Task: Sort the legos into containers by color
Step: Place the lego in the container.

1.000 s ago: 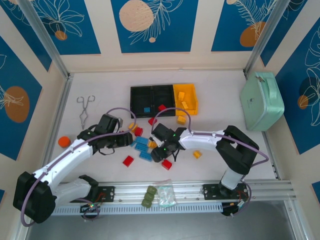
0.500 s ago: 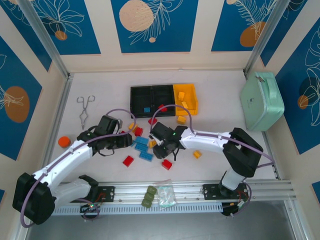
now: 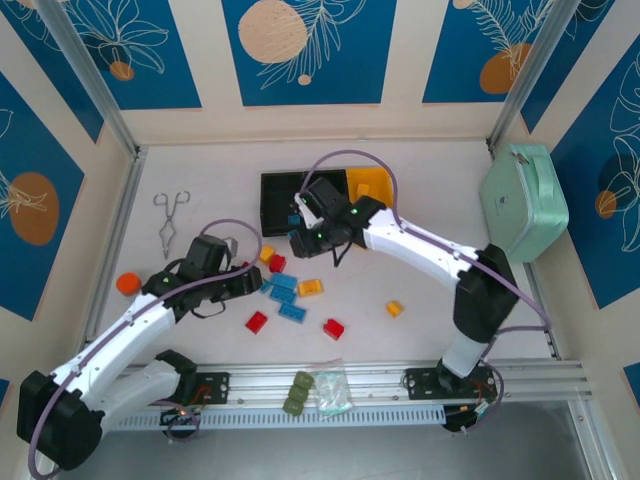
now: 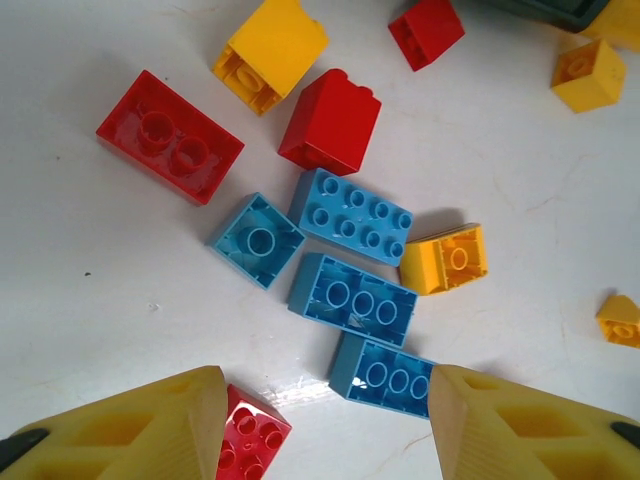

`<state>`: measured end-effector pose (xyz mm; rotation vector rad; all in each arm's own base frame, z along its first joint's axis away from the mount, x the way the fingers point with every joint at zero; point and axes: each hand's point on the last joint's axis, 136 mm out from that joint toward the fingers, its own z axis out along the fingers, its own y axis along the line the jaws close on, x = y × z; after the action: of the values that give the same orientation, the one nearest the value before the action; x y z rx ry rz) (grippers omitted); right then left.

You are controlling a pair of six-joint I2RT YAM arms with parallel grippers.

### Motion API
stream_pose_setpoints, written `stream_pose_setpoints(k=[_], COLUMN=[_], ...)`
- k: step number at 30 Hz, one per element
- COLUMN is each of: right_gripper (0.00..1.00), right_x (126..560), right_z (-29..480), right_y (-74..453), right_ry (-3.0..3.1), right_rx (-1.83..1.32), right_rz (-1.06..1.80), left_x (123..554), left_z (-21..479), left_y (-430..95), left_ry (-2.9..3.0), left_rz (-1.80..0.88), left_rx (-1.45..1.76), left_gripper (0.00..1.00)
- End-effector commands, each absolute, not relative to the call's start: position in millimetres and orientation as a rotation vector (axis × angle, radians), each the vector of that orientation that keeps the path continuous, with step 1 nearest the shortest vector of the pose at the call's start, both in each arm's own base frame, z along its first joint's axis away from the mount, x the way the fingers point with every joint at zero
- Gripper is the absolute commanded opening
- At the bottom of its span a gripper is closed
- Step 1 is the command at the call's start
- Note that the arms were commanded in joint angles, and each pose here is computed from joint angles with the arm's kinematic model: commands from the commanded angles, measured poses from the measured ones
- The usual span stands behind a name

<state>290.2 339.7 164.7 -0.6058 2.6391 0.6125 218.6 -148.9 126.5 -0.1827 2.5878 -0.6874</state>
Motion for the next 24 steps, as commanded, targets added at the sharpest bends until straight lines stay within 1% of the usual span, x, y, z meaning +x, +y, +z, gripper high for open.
stream_pose_setpoints(k=[1, 7, 13, 19, 24], right_gripper=[0.28, 0.28, 0.28, 0.29, 0.31], right_x=[302.6, 348.7, 383.8, 408.2, 419.2], right_z=[157.1, 138.4, 121.5, 107.5, 99.2], right_y=[348.0, 365.0, 378.0, 382.9, 387.8], right_ry=[2.74, 2.805, 2.836, 2.853, 2.855], right_rx=[-0.527, -0.424, -0.363, -0.295, -0.274], right_rz=[0.621, 0.562, 0.496, 0.461, 0.463], left_x=[213.0, 205.6, 201.5, 198.7, 197.7], left_z=[129.0, 129.3, 129.1, 125.8, 123.3], left_y=[-149.5, -146.0, -142.4, -140.1, -139.6], left_ry=[2.573, 2.566, 2.561, 2.566, 2.57], left_rz=[-0.745, -0.76, -0.756, -0.749, -0.746], left_rx=[-0.228, -0.256, -0.268, -0.277, -0.276], left_gripper=[0.55, 0.55, 0.55, 0.55, 0.55])
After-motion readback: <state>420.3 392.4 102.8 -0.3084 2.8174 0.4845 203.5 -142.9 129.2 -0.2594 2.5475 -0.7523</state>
